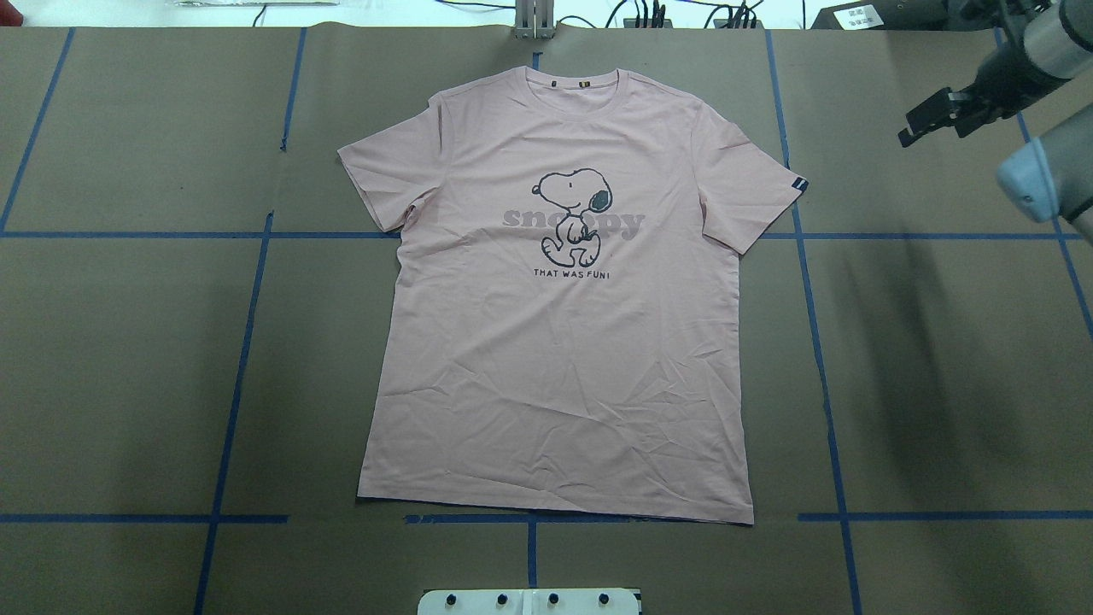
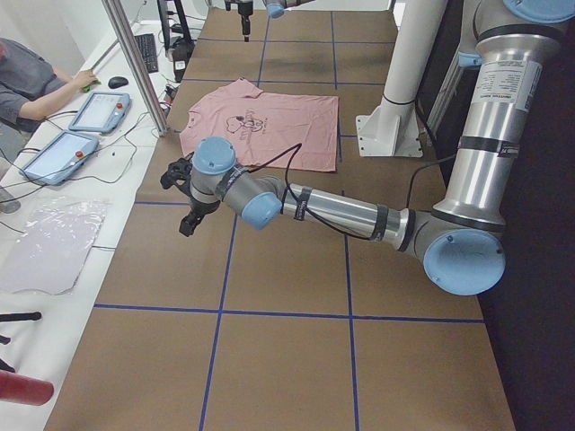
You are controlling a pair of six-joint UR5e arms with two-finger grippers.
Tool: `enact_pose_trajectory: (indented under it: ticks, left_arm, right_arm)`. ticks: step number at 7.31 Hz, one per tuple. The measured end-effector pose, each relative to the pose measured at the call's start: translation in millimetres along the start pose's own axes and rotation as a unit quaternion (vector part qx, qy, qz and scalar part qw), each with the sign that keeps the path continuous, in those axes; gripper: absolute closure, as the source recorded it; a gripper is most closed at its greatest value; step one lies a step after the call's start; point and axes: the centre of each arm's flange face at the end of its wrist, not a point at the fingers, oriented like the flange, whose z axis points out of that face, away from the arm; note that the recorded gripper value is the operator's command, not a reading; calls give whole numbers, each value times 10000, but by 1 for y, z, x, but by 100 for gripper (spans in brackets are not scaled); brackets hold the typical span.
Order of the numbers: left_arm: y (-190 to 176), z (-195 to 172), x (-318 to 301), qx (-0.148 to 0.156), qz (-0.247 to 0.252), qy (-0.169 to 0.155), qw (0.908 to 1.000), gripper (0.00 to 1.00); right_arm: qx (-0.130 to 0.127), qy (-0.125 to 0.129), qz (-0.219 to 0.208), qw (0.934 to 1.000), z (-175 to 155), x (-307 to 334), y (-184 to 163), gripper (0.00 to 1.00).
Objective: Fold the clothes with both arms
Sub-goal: 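Move the right gripper over the pink shirt's sleeve nearest it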
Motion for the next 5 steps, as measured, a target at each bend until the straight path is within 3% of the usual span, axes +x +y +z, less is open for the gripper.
enact_pose_trajectory:
  ticks: [2, 5]
  left_arm:
    - [-8, 22, 3, 174, -436, -41, 9989, 0]
    - [-48, 44, 41, 320, -1150, 7, 9929, 0]
  right_arm:
    - [165, 79, 218, 9996, 32, -48, -20, 0]
    - [601, 288, 596, 9960, 96, -106, -11, 0]
